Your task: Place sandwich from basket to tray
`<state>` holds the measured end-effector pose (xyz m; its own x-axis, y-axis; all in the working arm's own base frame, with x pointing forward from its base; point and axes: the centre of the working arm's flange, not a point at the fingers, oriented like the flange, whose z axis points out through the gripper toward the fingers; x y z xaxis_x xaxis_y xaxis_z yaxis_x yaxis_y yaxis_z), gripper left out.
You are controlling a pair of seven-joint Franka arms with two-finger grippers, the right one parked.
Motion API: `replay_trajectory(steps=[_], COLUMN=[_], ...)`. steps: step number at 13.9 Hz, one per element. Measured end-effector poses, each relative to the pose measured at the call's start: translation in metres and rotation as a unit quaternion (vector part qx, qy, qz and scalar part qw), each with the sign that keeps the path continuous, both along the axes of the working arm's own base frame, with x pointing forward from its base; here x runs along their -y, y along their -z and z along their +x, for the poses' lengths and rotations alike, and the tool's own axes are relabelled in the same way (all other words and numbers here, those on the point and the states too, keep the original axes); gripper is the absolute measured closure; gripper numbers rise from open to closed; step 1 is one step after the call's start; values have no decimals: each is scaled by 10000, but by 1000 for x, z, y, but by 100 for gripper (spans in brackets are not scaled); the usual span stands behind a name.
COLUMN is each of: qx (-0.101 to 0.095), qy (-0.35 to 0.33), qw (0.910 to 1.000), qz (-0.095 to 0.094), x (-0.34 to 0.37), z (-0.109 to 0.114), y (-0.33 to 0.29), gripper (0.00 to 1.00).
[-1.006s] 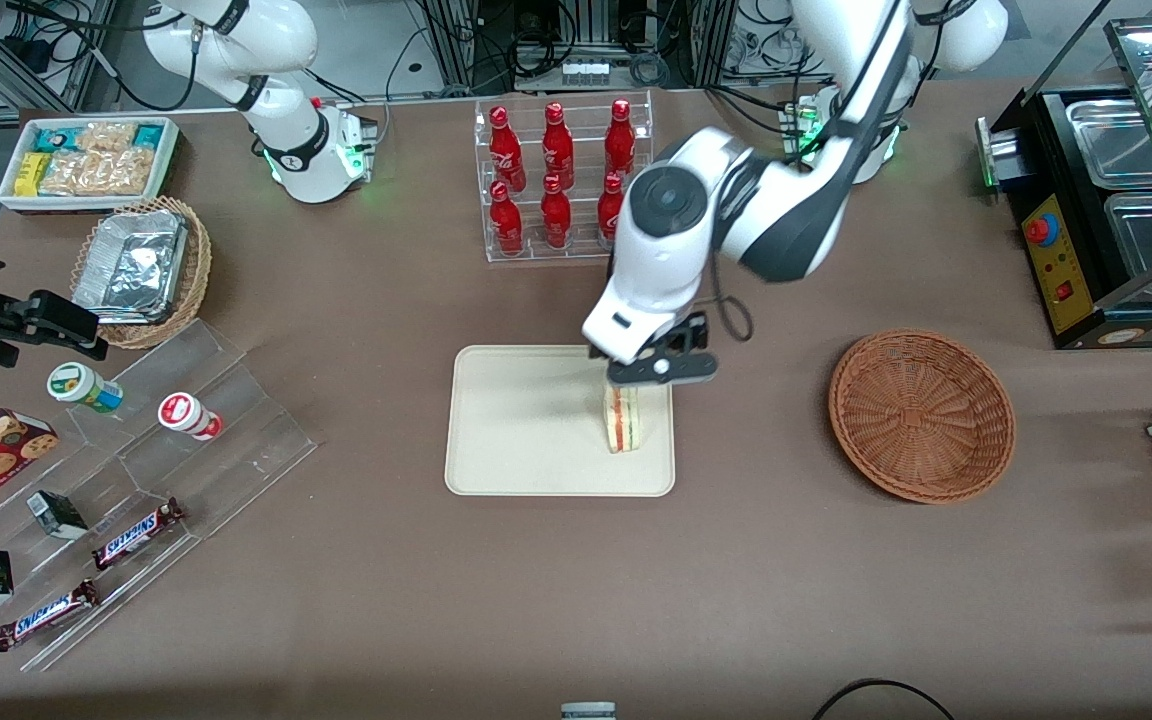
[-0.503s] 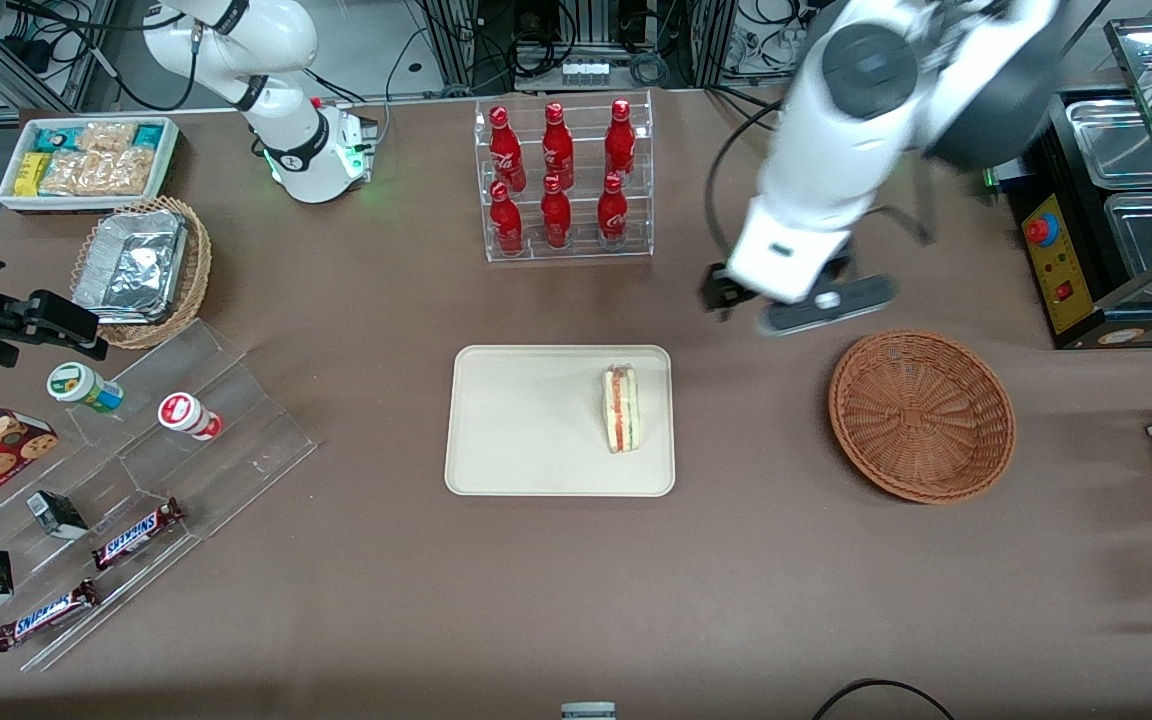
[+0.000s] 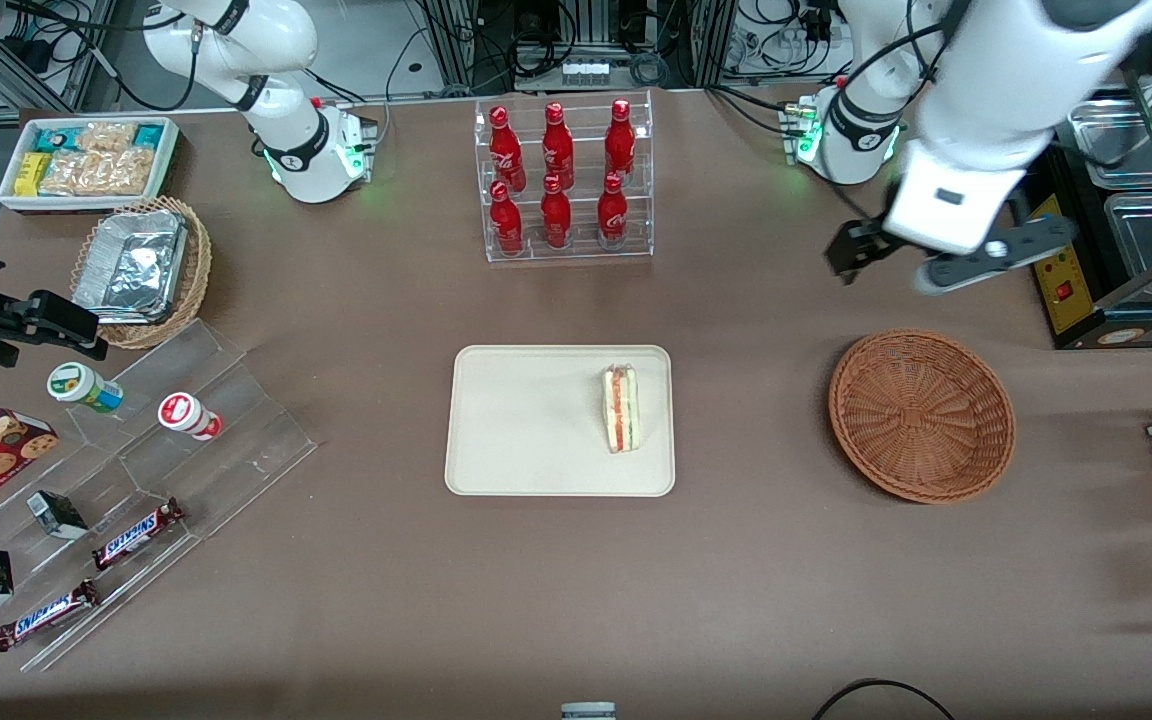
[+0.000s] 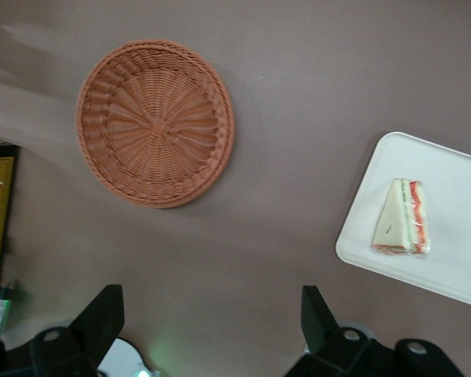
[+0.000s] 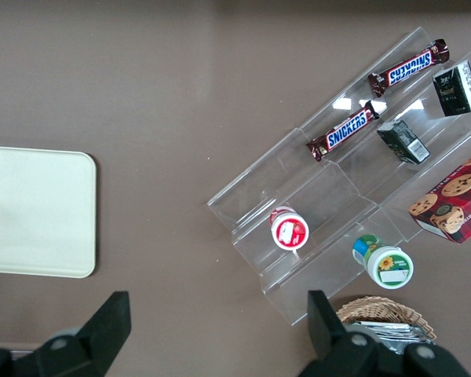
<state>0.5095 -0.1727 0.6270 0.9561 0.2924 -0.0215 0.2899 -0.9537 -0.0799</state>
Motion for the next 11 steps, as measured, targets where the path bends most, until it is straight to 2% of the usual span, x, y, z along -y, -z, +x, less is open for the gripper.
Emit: replay_trajectory(steps=[7,11], qx=[4,119], qy=[198,227], qw=[9995,9993], qz=[-236,-285], x=[-105,-174], z=[-7,-14], y=[-33,-48], gripper=[0,0])
